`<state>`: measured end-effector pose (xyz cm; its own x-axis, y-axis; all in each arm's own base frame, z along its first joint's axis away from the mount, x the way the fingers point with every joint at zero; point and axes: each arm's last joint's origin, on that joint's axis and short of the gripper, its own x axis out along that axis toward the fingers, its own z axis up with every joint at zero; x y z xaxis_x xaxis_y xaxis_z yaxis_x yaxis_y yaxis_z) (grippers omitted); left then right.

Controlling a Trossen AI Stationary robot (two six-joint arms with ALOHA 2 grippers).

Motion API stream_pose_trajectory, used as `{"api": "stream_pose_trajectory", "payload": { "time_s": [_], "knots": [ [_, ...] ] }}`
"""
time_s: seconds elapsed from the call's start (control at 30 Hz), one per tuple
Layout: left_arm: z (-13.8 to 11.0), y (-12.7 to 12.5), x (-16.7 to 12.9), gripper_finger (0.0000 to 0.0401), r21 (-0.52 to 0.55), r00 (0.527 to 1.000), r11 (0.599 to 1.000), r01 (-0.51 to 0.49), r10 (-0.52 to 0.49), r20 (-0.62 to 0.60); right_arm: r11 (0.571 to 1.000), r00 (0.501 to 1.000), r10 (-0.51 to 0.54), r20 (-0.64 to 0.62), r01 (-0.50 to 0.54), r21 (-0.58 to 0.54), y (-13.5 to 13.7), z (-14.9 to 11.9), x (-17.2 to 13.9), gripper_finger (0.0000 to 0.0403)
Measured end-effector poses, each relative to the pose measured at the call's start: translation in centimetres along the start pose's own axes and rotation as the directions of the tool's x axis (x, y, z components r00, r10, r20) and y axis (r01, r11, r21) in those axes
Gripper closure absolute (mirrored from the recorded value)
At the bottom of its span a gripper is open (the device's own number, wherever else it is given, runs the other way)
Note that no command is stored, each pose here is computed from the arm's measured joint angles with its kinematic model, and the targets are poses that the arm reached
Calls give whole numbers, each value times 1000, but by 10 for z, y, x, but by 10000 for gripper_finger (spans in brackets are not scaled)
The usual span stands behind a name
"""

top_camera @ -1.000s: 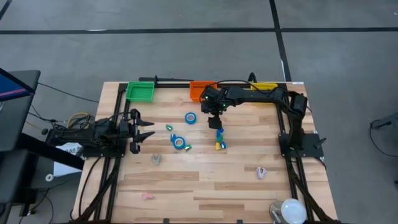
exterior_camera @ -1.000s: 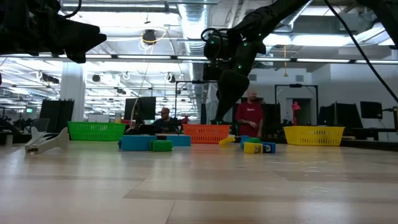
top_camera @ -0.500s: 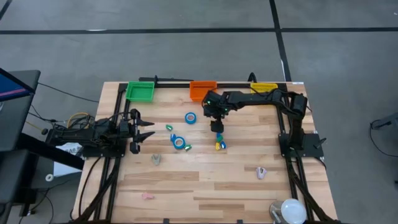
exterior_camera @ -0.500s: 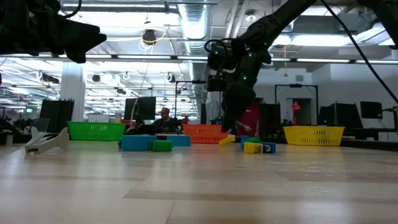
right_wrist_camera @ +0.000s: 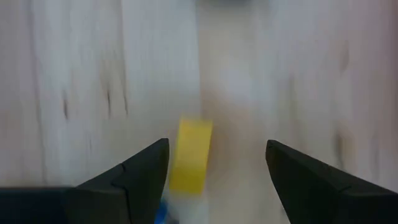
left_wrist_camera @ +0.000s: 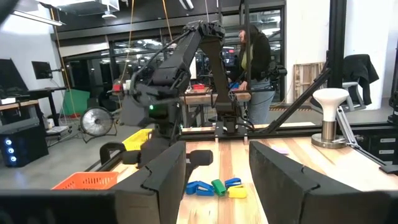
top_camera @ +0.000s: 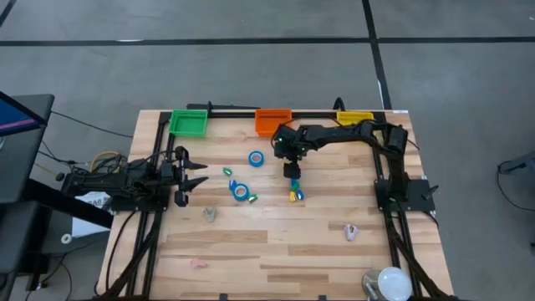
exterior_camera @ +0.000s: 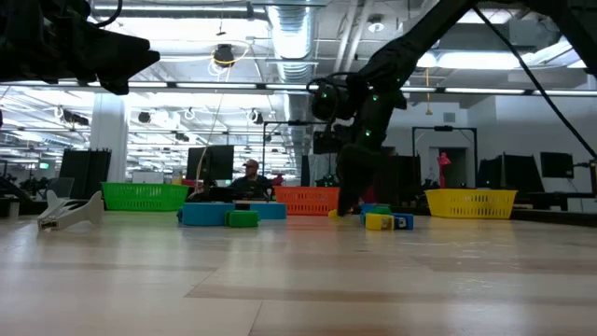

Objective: Pick and place Stapler, Stapler remover, tape
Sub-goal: Put the yellow stapler into the orange bin

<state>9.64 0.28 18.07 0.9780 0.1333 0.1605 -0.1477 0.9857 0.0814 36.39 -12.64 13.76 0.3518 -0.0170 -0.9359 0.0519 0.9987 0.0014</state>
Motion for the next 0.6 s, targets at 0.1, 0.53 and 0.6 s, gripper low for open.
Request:
{"api": "stream_pose_trajectory", "payload": {
  "time_s": [0.1, 0.53, 0.6],
  "knots": [
    [0, 0, 0, 233, 0, 1000, 1000, 0, 0, -1, 1000, 1000, 5, -12, -5, -12, 5, 1, 6, 143],
    [-4, -1, 4, 233, 7, 999, 1000, 6, -5, -50, 1000, 999, 0, -44, 1, 20, 7, -1, 5, 163],
    [-5, -1, 4, 233, 8, 998, 1000, 7, -6, -57, 1000, 999, 1, -52, 0, 21, 7, -2, 5, 174]
  ]
}}
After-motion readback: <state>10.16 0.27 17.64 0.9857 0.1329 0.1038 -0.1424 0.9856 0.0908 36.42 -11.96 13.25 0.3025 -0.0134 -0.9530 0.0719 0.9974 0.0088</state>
